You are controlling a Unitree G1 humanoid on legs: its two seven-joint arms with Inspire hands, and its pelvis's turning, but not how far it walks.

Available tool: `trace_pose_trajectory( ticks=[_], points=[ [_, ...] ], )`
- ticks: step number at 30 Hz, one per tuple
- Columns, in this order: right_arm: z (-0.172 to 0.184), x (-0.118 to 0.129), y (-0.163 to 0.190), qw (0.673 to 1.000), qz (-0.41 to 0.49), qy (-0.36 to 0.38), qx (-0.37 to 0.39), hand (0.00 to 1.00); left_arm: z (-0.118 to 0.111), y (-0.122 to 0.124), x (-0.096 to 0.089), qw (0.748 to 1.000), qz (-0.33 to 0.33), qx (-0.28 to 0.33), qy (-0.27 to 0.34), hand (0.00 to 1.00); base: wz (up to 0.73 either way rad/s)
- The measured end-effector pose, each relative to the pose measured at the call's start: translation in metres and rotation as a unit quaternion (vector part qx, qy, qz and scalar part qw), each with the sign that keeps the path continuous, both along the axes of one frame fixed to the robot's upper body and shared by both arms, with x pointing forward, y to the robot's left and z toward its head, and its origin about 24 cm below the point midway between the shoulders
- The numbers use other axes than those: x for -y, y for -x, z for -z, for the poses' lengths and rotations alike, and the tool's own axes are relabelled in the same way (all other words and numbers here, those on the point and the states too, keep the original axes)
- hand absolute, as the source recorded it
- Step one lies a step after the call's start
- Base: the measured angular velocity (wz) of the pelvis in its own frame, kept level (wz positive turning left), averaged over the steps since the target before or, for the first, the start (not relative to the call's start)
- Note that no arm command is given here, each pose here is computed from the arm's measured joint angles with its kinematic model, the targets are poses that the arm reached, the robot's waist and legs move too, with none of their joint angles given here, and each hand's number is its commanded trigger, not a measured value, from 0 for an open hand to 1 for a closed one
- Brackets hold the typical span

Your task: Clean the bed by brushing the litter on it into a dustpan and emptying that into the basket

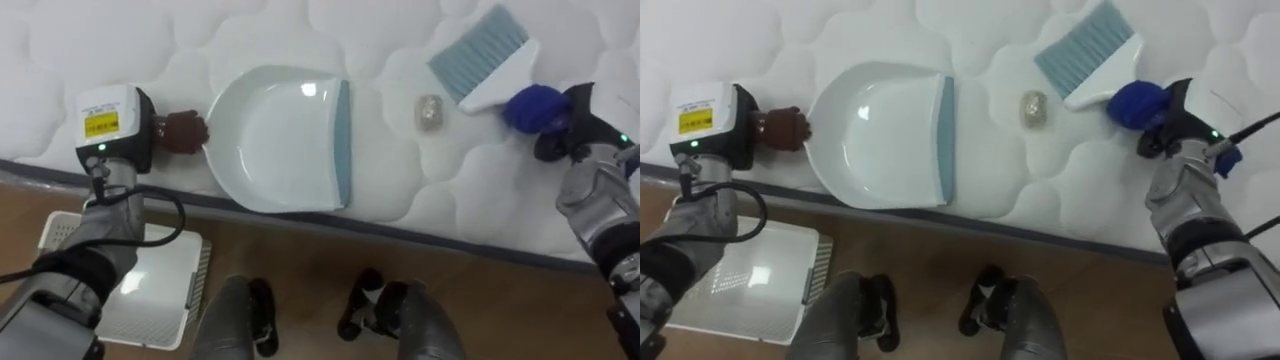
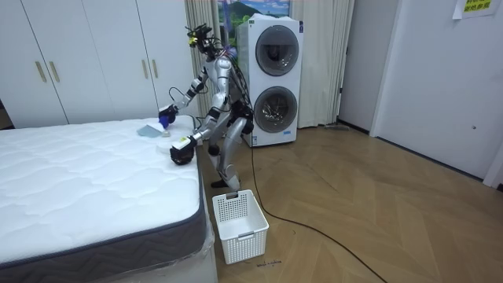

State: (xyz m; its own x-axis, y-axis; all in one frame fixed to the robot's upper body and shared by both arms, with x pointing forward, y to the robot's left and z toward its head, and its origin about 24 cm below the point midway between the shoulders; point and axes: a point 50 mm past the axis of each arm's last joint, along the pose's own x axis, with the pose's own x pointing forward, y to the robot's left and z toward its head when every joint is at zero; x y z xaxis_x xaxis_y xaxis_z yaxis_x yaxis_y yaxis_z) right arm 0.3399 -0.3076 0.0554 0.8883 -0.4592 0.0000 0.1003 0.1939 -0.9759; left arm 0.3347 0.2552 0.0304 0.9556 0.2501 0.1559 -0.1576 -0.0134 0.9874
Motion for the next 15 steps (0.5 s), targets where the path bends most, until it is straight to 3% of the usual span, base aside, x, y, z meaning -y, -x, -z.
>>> trace_pose_trajectory(
  ticks=[3,15],
  points=[
    [-0.01,0.002,-0.005,0.997,-0.027,0.066,-0.026,1.0,-0.002,0.0,-0.004,1.0,0.002,-0.002,-0.016,1.0,-0.11],
    [-0.025,0.001,-0.014,0.977,-0.055,0.187,-0.085,1.0,-0.015,-0.007,-0.008,0.998,0.012,-0.005,-0.056,1.0,-0.1]
  ],
)
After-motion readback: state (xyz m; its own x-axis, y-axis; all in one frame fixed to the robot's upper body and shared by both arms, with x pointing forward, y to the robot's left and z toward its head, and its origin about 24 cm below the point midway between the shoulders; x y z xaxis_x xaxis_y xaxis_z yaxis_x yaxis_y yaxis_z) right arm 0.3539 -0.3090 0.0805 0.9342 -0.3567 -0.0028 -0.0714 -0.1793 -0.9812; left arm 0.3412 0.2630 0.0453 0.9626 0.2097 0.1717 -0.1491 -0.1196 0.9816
